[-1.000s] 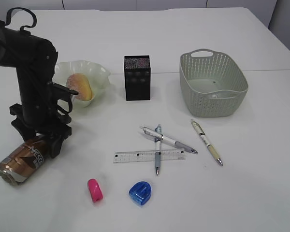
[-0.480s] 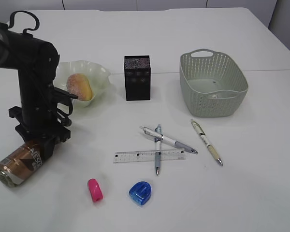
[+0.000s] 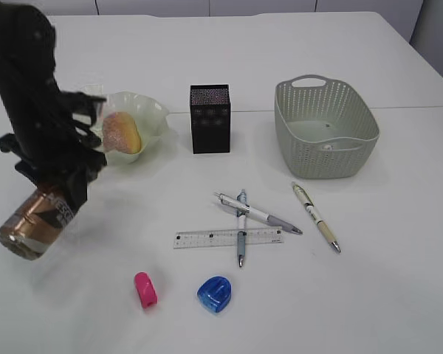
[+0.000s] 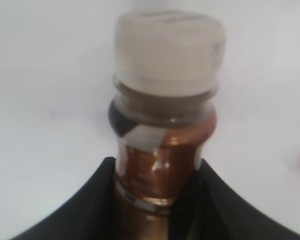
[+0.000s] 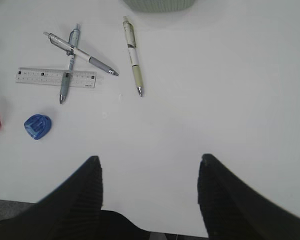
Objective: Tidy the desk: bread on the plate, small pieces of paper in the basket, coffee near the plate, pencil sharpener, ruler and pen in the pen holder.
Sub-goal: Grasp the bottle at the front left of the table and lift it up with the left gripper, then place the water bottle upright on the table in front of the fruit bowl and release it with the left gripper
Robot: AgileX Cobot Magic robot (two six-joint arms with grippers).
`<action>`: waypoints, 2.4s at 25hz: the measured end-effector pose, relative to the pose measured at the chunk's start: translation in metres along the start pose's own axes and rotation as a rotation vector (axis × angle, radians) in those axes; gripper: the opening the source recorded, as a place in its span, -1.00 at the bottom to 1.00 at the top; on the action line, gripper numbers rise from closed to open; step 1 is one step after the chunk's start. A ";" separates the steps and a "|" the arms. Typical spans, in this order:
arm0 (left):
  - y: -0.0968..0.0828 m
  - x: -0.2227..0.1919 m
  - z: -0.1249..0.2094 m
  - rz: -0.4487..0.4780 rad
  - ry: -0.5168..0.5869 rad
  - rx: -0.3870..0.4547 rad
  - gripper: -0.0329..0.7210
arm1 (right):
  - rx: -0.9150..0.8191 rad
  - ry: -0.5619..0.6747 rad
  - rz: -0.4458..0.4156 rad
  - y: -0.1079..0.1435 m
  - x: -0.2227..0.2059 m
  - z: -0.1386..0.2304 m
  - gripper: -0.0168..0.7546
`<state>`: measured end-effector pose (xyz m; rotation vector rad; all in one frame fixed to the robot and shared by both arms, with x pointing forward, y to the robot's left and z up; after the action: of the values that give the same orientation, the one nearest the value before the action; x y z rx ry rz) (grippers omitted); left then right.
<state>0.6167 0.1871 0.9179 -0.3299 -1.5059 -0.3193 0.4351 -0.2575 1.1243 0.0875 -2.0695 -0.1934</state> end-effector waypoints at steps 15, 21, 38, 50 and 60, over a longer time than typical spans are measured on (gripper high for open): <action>0.001 0.130 0.073 -0.091 -0.873 0.075 -0.14 | 0.010 -0.055 0.009 -0.003 0.015 0.005 0.27; 0.004 0.090 0.102 -0.162 -1.305 0.130 -0.14 | 0.020 -0.109 0.024 -0.007 0.028 0.010 0.26; 0.020 -0.021 0.060 -0.246 -1.396 0.143 -0.14 | 0.026 -0.237 0.039 -0.016 0.062 0.028 0.26; 0.025 -0.042 0.032 -0.244 -1.383 0.139 -0.14 | 0.027 -0.241 0.056 -0.018 0.063 0.028 0.26; 0.024 -0.051 0.032 -0.235 -1.362 0.142 -0.13 | 0.032 -0.246 0.080 -0.021 0.063 0.027 0.26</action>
<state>0.5955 0.2224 0.8680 -0.2487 -2.9046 -0.1454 0.3805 -0.2845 1.1621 0.0001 -2.3173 -0.1267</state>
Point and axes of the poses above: a point on each arm's last joint axis where the gripper is mounted, x pointing back along that axis away from the gripper, y along the wrist's bending axis when the last joint is at zero, z = x × y, the point moved 4 cm from there along -x, pointing out along that axis toward the gripper, and after that the axes turned 6 degrees about -x, right-handed, at the moved point
